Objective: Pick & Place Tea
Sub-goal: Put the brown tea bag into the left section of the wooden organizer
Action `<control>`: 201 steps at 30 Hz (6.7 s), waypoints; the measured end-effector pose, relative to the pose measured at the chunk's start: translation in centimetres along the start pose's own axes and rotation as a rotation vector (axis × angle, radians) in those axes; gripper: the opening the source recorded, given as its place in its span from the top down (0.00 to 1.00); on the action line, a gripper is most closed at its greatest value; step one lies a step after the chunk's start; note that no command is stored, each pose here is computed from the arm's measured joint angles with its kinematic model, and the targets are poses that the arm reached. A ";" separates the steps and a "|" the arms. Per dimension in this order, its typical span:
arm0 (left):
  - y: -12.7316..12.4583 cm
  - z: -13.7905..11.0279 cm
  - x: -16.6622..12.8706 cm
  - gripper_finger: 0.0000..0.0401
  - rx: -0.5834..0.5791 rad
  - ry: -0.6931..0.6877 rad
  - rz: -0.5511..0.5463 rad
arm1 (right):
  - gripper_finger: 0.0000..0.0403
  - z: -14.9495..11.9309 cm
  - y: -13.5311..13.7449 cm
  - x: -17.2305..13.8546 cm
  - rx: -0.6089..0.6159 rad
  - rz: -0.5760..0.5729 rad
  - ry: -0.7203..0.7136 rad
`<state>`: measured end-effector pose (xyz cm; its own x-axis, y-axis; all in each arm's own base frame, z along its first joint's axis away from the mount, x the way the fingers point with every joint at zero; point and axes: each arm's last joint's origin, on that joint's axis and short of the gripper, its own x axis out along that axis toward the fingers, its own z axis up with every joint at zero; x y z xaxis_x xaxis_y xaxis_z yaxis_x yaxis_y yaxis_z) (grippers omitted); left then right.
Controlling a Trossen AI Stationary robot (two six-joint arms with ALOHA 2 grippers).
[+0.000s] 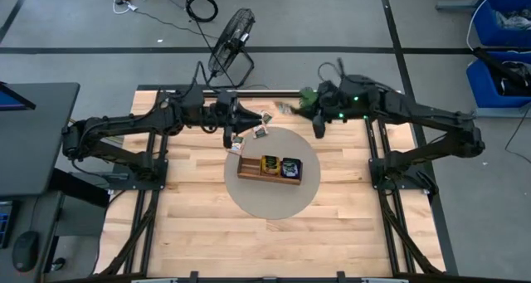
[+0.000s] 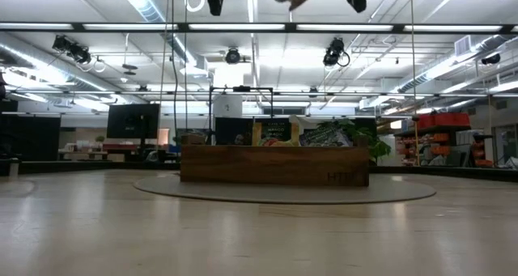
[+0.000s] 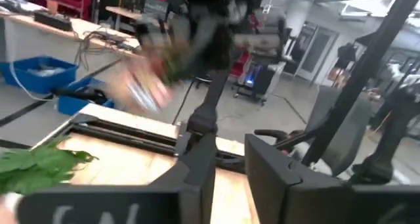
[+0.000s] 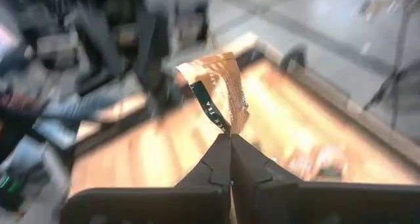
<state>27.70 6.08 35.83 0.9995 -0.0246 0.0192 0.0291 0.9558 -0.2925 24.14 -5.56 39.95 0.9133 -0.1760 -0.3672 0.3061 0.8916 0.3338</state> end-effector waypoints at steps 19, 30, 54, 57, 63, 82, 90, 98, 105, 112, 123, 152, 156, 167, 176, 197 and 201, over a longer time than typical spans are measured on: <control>-1.7 3.7 1.2 0.37 0.378 0.214 0.104 | 1.00 -1.5 0.2 4.1 0.046 0.205 0.186; -0.7 2.9 5.4 0.38 0.358 0.324 0.061 | 1.00 -1.5 0.3 4.1 0.022 0.215 0.185; -0.4 2.2 6.6 0.98 0.338 0.381 0.038 | 1.00 -1.9 0.1 4.0 0.004 0.201 0.223; -0.3 2.2 6.6 0.99 0.328 0.381 0.041 | 1.00 -1.9 0.1 4.0 0.004 0.193 0.220; -0.4 3.1 6.2 0.99 0.289 0.323 0.143 | 0.90 -1.7 0.1 3.7 -0.004 0.198 0.209; -4.1 10.3 0.9 1.00 0.167 -0.181 0.246 | 0.42 0.5 0.2 -1.2 -0.031 0.147 -0.017; -3.6 4.1 2.7 1.00 0.054 -0.210 0.194 | 0.43 0.7 0.2 -1.1 -0.004 0.156 -0.030; -2.6 3.3 2.0 1.00 0.051 -0.475 0.166 | 0.40 2.2 1.4 0.4 0.049 0.280 -0.178; -2.3 3.8 1.8 1.00 0.059 -0.516 0.167 | 0.37 2.8 1.6 1.2 0.076 0.302 -0.252; -2.3 3.9 1.7 1.00 0.060 -0.534 0.166 | 0.37 3.0 2.2 2.9 0.078 0.353 -0.296; -2.4 3.9 1.7 1.00 0.062 -0.531 0.155 | 0.49 3.1 2.3 3.5 0.071 0.362 -0.314; -1.6 4.2 0.2 1.00 0.134 -0.365 0.153 | 0.99 2.2 1.8 3.1 0.025 0.382 -0.184; -1.7 4.2 0.1 1.00 0.138 -0.364 0.138 | 0.92 2.3 1.9 3.1 0.020 0.395 -0.185; -2.3 5.0 -1.5 1.00 0.193 -0.340 0.148 | 0.50 2.1 1.8 1.5 0.005 0.480 -0.119; -3.8 2.9 -1.3 1.00 0.212 -0.121 0.095 | 0.37 2.7 0.1 -2.9 -0.004 0.320 -0.180; -0.7 -14.9 -4.5 1.00 -0.032 0.017 0.134 | 0.36 2.0 -0.6 -3.0 0.054 0.205 -0.119; 0.6 -17.1 -5.9 1.00 -0.033 0.063 0.181 | 0.36 1.9 -0.8 -2.3 0.081 0.178 -0.110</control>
<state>21.99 1.76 19.18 0.9871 0.1279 -0.0961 -0.1522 0.9362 -0.3169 22.29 -6.62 42.22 0.9773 -0.0673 -0.2007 0.1539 0.8770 0.4552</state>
